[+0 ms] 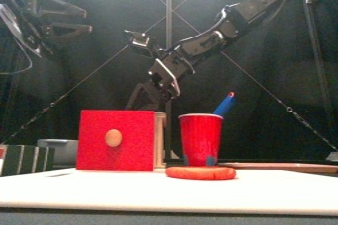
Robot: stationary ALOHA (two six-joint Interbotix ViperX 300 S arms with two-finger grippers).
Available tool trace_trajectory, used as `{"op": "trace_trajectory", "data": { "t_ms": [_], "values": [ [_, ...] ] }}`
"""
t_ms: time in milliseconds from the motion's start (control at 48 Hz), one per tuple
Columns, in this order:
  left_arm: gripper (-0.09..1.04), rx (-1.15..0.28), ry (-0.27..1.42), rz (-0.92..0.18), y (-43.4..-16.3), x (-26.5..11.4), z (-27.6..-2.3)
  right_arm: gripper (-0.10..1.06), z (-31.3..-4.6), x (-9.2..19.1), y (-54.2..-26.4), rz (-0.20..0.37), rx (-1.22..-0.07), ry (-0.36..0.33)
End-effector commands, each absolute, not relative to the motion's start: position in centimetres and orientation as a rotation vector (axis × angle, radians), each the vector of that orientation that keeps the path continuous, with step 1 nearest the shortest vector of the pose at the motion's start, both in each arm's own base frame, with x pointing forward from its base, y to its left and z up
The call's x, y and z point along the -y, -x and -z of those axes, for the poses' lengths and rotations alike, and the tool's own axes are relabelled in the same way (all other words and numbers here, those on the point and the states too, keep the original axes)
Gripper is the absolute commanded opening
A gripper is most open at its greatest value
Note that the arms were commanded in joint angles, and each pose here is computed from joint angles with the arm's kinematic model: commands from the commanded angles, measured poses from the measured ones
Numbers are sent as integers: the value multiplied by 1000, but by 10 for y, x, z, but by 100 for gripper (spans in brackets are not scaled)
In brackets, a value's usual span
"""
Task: Get the cutter from the drawer then cut the dough then place the extra dough in the bowl
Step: Place the cutter on the board
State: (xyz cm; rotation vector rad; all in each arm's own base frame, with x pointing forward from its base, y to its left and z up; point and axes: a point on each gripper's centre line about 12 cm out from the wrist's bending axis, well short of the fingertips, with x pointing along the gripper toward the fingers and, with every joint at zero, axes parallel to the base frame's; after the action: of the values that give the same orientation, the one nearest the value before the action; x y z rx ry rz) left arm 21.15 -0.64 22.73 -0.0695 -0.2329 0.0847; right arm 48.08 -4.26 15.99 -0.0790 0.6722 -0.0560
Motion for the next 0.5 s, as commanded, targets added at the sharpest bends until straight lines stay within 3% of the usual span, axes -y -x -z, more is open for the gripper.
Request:
{"op": "trace_trajectory", "data": {
  "t_ms": [21, 500],
  "values": [
    [79, 248, 72, -90, -213, 6, -231, 44, -197, 34, -483, 42, -586, 93],
    [79, 238, 74, -103, -212, 4, -228, 44, -240, 33, -476, 31, -498, 180]
  ]
}}
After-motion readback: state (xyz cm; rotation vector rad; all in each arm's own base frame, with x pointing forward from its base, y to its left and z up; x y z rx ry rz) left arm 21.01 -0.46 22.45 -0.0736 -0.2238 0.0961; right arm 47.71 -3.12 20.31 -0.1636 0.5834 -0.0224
